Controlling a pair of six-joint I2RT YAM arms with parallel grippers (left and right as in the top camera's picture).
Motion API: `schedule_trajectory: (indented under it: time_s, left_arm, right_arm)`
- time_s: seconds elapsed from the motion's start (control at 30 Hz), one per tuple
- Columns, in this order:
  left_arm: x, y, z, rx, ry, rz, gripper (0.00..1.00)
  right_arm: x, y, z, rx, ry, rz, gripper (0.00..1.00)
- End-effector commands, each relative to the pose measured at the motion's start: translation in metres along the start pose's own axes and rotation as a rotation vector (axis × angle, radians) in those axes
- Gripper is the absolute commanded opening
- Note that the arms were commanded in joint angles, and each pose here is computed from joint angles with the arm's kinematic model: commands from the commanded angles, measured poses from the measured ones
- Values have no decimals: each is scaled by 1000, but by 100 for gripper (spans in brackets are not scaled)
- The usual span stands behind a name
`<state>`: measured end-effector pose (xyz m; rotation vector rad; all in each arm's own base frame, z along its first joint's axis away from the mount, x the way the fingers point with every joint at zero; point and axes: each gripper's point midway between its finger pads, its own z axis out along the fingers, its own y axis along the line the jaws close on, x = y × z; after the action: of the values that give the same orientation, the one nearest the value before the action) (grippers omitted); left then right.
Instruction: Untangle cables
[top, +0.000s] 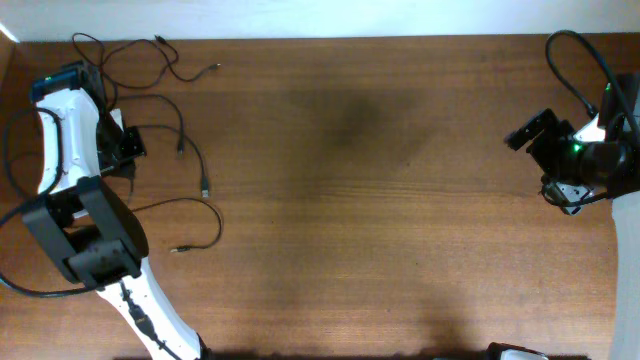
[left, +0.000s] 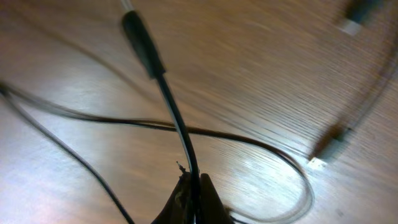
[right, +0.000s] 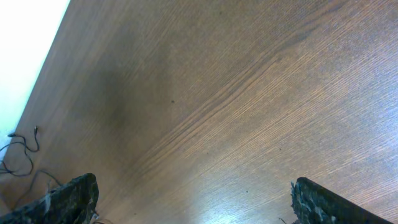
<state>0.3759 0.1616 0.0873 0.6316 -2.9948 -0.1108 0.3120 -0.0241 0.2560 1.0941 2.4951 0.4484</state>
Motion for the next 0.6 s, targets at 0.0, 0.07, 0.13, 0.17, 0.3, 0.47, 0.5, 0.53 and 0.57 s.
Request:
schedule_trajectory:
  time_s: [0.0,0.07,0.13,0.17,0.3,0.47,0.5,0.53,0.57]
  left_arm:
    - [12,-64,-19,316,-12,290,0]
    - [19,-62,-17,271,16,330,0]
    - [25,-51,-13,176,51,347,4]
    - [30,-47,-11,138,76,356,6]
    - [38,-39,-11,96,117,357,40]
    - [38,-33,-11,60,124,348,57]
    - [38,-33,-11,61,121,348,55]
    - [38,-33,-11,61,122,348,53]
    - [38,-33,-11,60,121,348,55]
  right_arm:
    - [1,2,2,-3,9,-5,99]
    - [1,2,2,-5,6,-6,99]
    - [1,2,2,-6,5,-6,99]
    - [0,2,2,-7,4,-6,100]
    - [1,3,2,-10,6,-6,99]
    - [1,3,2,-10,5,-6,100]
    - [1,3,2,-10,5,-6,100]
    - [1,3,2,-10,6,-6,99]
    - [1,3,2,-10,5,-6,100]
